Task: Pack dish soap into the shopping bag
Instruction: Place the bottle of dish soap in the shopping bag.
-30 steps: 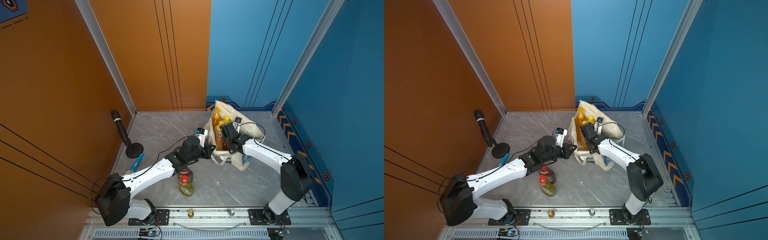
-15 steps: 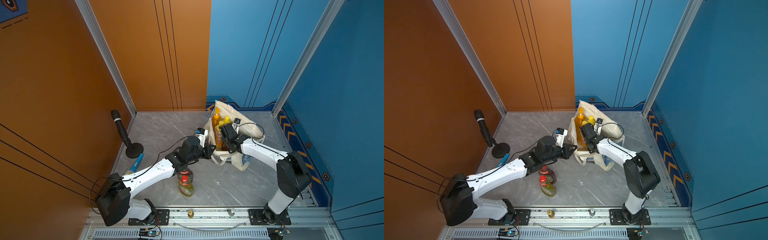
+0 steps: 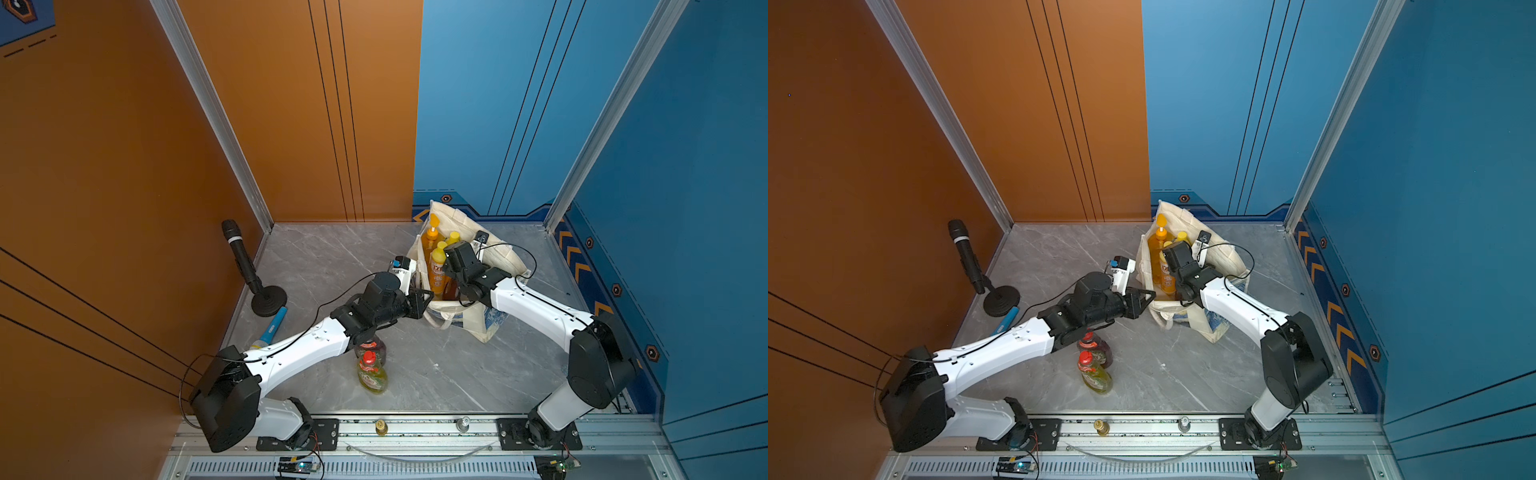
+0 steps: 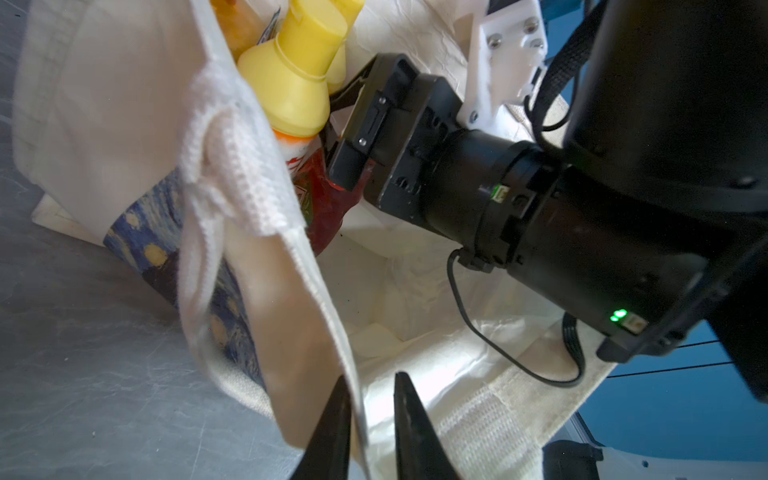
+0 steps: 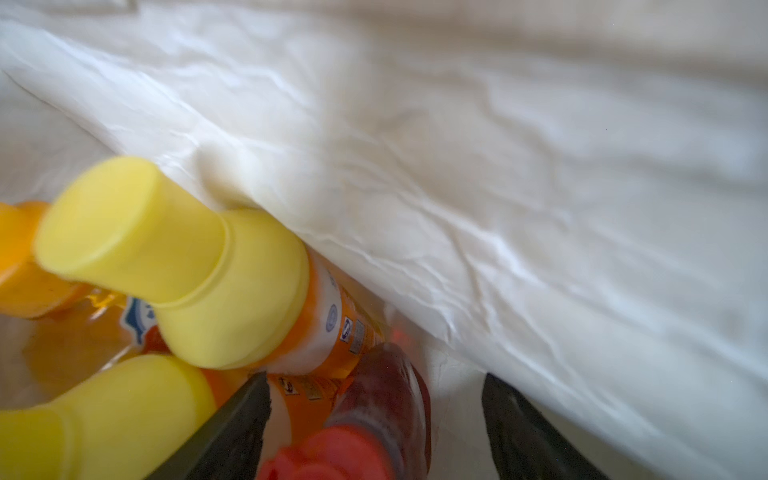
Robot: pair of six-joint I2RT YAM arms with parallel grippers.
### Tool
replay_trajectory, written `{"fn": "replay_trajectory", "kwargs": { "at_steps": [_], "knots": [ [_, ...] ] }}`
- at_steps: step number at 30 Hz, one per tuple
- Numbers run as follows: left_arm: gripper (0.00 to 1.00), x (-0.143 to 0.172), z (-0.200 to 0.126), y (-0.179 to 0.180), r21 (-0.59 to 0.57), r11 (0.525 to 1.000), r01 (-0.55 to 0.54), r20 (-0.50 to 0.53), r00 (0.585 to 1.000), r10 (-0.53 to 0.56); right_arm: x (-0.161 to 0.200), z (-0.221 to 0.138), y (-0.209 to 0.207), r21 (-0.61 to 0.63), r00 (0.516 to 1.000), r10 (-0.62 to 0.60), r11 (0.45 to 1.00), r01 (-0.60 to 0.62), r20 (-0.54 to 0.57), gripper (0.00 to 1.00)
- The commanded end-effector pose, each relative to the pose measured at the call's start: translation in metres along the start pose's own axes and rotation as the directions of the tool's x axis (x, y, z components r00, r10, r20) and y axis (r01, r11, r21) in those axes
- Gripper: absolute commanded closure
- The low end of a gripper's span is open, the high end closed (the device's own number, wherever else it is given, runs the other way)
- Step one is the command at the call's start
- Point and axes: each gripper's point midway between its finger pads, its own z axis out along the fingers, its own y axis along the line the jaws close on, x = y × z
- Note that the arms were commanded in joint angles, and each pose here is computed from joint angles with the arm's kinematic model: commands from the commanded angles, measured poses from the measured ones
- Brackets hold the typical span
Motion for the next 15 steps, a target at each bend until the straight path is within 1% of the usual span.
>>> {"fn": "replay_trajectory", "kwargs": {
  "at_steps": [1,9,12,13,15],
  "knots": [
    [0.78,-0.002,-0.006,-0.016,0.039,0.999,-0.031,0.002,1.000,0.031,-0.014,-0.017,0.002,-0.031,1.000,-0.010,0.999,0.010,0.008,0.16],
    [0.72,-0.005,-0.009,-0.017,0.040,0.998,-0.039,0.013,0.999,0.039,-0.042,-0.055,-0.003,-0.099,0.998,0.012,0.995,-0.006,0.060,0.14],
    [0.68,-0.009,-0.012,-0.018,0.039,0.998,-0.044,0.023,0.999,0.043,-0.057,-0.071,-0.004,-0.161,0.997,0.031,0.987,-0.018,0.076,0.09],
    [0.66,-0.010,-0.014,-0.019,0.036,0.998,-0.047,0.024,0.999,0.046,-0.062,-0.077,-0.005,-0.188,0.996,0.037,0.982,-0.021,0.079,0.06],
    [0.62,-0.012,-0.017,-0.019,0.029,0.998,-0.056,0.030,0.998,0.055,-0.073,-0.088,-0.004,-0.254,0.995,0.052,0.967,-0.030,0.080,0.04]
  ]
}}
